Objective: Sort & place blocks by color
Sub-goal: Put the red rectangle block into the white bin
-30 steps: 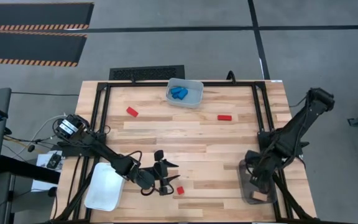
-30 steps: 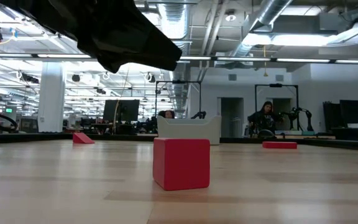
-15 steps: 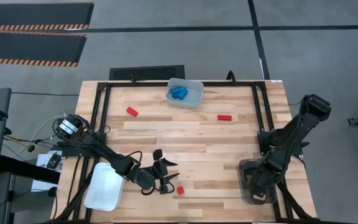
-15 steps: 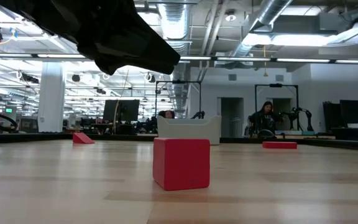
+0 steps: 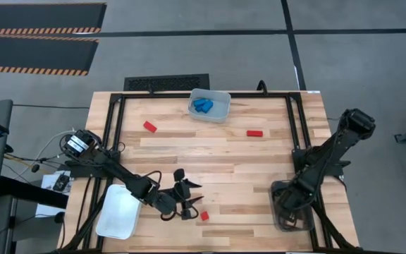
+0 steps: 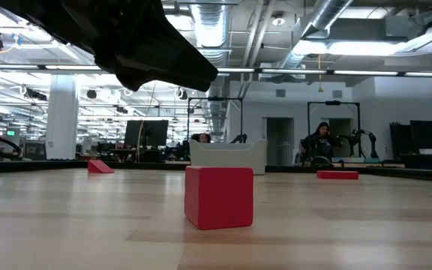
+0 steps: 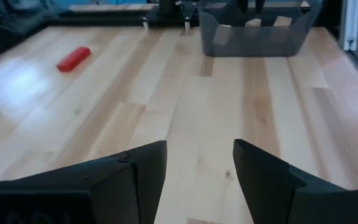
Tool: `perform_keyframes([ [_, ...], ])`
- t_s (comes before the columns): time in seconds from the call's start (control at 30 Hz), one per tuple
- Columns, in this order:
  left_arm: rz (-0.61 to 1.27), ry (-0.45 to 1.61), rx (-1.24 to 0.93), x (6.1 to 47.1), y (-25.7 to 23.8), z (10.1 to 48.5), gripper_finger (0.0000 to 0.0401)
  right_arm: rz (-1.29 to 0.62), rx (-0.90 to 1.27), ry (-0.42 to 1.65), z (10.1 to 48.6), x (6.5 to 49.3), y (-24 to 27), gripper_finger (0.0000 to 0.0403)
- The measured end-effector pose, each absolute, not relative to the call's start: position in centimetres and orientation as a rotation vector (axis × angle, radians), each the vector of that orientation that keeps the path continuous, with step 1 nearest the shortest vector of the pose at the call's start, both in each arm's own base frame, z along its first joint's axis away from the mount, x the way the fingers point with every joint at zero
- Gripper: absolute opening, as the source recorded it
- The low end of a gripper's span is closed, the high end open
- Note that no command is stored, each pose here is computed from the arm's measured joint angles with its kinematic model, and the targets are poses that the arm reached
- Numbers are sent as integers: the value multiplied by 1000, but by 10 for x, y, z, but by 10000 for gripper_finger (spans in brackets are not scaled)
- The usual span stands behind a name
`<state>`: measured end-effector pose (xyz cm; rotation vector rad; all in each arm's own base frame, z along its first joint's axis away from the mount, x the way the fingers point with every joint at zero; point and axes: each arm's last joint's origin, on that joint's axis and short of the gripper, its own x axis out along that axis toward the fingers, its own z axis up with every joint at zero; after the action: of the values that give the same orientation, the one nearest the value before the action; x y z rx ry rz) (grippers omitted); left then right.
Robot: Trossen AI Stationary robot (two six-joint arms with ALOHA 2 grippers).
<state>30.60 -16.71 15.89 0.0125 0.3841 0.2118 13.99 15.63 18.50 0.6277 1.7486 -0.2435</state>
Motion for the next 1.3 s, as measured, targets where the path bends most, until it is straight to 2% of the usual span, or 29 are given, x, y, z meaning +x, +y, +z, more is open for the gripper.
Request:
perform_keyframes([
  [0.17, 356, 317, 102, 320, -149, 157, 177, -188, 529, 1656, 184, 154, 142, 163],
  [0.43, 237, 262, 84, 357, -106, 128, 177, -128, 470, 1536, 200, 185, 118, 147],
  [0.53, 261, 217, 85, 369, -79, 130, 177, -47, 416, 1485, 218, 194, 119, 142],
  [0.67, 238, 180, 60, 392, -35, 146, 177, 13, 227, 1324, 242, 207, 120, 139],
  [0.77, 243, 165, 43, 405, -2, 159, 177, -42, 68, 1203, 253, 215, 114, 136],
  [0.93, 260, 120, 67, 420, 38, 178, 176, -275, -145, 1069, 256, 222, 96, 137],
  [1.1, 253, 130, 68, 443, 67, 163, 176, -421, -377, 1012, 254, 225, 70, 139],
  [1.2, 253, 155, 78, 463, 81, 146, 176, -471, -391, 983, 255, 219, 40, 137],
  [1.3, 269, 180, 85, 485, 95, 134, 176, -444, -327, 886, 256, 204, 13, 136],
])
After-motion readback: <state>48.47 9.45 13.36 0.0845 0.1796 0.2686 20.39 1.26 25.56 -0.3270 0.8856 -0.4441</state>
